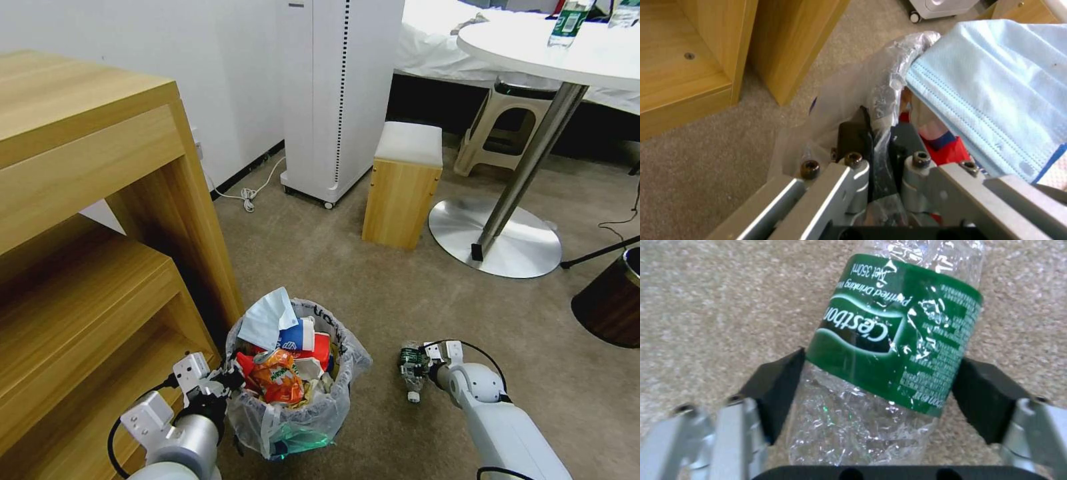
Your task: Pick up the trash bin and place the garbage on the floor into it.
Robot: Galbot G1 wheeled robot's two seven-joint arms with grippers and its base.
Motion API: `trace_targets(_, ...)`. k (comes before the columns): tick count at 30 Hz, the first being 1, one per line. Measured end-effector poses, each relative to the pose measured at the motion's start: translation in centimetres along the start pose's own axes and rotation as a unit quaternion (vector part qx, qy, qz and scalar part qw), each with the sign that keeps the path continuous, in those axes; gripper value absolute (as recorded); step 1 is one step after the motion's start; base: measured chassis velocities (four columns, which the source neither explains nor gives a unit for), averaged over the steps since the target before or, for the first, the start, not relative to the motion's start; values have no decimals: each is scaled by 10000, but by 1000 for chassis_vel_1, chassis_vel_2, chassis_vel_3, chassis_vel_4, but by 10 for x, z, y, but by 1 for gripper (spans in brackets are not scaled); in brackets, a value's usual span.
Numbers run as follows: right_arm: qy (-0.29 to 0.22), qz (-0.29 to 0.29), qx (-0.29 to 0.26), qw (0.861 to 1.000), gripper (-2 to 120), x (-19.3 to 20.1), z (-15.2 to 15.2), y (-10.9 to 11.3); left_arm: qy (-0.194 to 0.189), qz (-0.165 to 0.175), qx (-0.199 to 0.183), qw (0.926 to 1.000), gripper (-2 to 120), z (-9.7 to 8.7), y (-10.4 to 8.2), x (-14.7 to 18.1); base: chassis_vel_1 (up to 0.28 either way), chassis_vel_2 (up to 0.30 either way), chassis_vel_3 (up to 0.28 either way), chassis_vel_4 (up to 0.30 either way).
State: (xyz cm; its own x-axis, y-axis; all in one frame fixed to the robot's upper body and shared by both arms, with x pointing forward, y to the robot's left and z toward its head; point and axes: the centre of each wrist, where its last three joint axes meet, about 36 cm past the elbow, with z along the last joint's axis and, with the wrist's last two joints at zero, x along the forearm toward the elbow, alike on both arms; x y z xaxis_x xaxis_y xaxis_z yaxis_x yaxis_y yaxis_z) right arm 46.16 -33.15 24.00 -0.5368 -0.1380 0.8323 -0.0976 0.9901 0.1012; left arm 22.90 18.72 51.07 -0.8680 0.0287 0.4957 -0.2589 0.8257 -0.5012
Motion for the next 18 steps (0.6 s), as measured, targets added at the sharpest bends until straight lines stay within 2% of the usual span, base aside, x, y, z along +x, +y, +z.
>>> trace_targets(1, 1, 13, 5, 10000, 68, -1, 1, -1, -1, 0, 2, 10000, 3, 0, 0, 0, 0, 0, 0, 0)
trace_targets(2, 1, 13, 5, 10000, 68, -1, 1, -1, -1, 0, 2, 10000, 3, 0, 0, 0, 0, 0, 0, 0)
trace_targets(4, -11, 29, -1, 10000, 57, -2, 2, -4, -8, -8, 4, 10000, 3, 1, 0, 0, 0, 0, 0, 0)
trace_targets(5, -11, 29, -1, 10000, 57, -2, 2, -4, -8, -8, 4, 10000, 3, 1, 0, 0, 0, 0, 0, 0)
trace_targets(8, -84, 22, 10, 10000, 43, 1, 2, -6, -26, -18, 5, 10000, 3, 1, 0, 0, 0, 0, 0, 0)
trace_targets(11, -229, -51, -20, 9997, 36, 10, 1, -6, -38, -19, 10, 10000, 3, 1, 0, 0, 0, 0, 0, 0)
trace_targets(13, -582, -258, -33, 9980, 28, 31, -8, -3, -55, -7, 13, 10000, 3, 0, -1, 0, 0, 0, 0, 0)
trace_targets(15, -758, -366, 9, 9965, 27, 45, -12, -1, -70, 3, 15, 10000, 3, 0, -1, 0, 0, 0, 0, 0)
trace_targets(18, -1456, -826, 469, 9848, 17, 110, -25, 13, -58, -33, 27, 10000, 3, 2, 1, -8, 0, 0, 0, 0)
